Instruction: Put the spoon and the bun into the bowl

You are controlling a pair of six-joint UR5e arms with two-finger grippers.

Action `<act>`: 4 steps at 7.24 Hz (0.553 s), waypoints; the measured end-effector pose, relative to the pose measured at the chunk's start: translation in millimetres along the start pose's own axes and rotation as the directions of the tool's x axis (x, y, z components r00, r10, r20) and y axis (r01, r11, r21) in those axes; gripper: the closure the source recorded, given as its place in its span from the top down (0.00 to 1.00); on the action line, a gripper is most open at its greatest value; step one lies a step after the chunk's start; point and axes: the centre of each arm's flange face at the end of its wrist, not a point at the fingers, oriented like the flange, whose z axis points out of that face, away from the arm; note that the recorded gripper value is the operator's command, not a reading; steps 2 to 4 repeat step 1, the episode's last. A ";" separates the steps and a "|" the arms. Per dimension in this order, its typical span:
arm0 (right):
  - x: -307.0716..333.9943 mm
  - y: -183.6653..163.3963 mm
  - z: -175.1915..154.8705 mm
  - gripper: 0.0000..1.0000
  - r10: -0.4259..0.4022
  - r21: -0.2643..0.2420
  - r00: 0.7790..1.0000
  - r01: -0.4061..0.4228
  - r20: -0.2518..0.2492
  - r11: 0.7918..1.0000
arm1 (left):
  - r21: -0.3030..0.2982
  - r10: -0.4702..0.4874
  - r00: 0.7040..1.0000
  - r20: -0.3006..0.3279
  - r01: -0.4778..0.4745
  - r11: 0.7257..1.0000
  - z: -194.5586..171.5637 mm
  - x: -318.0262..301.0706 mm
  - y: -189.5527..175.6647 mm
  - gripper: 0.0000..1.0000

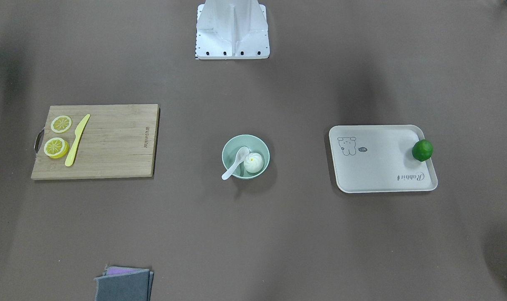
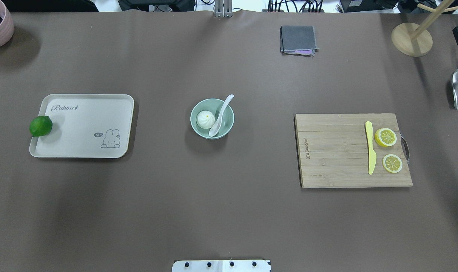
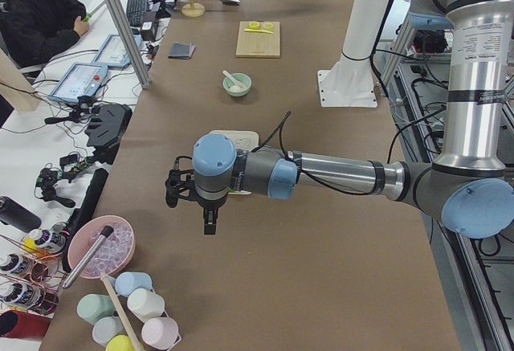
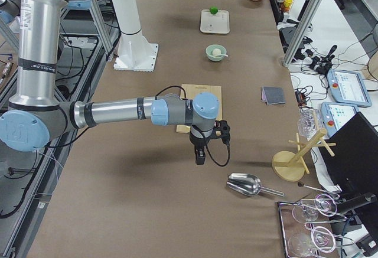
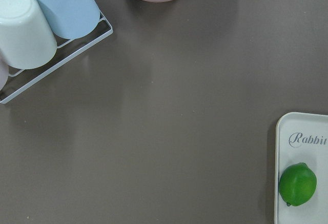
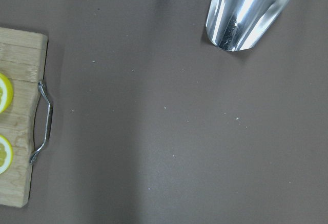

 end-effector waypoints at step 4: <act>0.1 -0.2 0.0 1.00 0.000 0.000 1.000 0.000 0.000 1.000 | 0.001 0.001 1.000 0.000 -0.001 1.000 -0.2 0.9 -1.0 0.98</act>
